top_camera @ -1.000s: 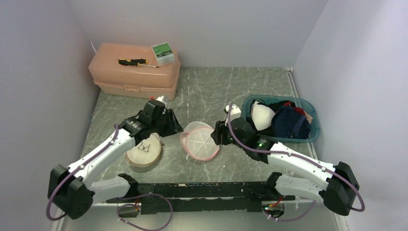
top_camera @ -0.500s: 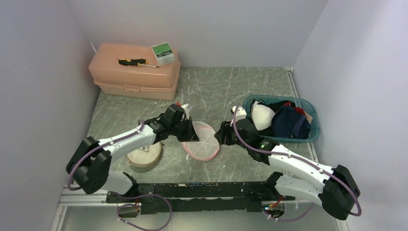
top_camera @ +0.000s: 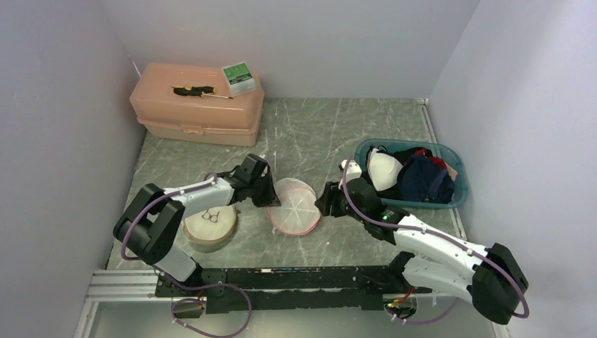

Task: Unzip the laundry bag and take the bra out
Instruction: Move the laundry bag to the center of the board.

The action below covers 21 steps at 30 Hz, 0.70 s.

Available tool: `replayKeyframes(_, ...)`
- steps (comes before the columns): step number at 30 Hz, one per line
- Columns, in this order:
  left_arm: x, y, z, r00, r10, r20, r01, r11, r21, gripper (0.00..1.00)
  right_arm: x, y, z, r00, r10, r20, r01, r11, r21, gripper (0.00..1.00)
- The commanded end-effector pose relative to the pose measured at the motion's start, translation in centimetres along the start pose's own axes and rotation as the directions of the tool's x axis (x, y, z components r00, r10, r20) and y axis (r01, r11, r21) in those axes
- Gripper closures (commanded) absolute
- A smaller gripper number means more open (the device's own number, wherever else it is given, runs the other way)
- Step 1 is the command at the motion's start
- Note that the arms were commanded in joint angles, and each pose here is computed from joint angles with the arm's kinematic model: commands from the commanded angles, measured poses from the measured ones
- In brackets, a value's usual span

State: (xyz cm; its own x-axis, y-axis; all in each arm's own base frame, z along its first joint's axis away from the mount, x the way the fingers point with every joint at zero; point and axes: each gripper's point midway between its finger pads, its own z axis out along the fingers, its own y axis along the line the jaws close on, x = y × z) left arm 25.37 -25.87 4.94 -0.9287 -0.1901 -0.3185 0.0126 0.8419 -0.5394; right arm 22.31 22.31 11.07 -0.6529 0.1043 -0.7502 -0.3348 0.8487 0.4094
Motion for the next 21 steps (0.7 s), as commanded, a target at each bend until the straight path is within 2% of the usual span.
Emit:
replayKeyframes(1, -0.5, 0.5, 0.8, 0.999, -0.021, 0.025, 0.022, 1.000, -0.013, 0.97, -1.2, 0.9, -0.4, 0.998, 0.021, 0.056, -0.019, 0.999, -0.051, 0.46)
replayKeyframes(11, -1.0, 1.7, 0.8, 0.999, -0.022, 0.049, 0.025, 0.998, -0.056, 0.97, 0.5, 0.7, -0.8, 0.999, 0.033, 0.039, -0.029, 0.995, -0.094, 0.43)
replayKeyframes(21, -0.4, 2.8, 1.6, 0.999, -0.030, 0.033, 0.032, 0.997, -0.074, 0.97, 2.2, 3.1, 0.6, 0.983, 0.180, -0.040, -0.185, 0.951, -0.248, 0.40)
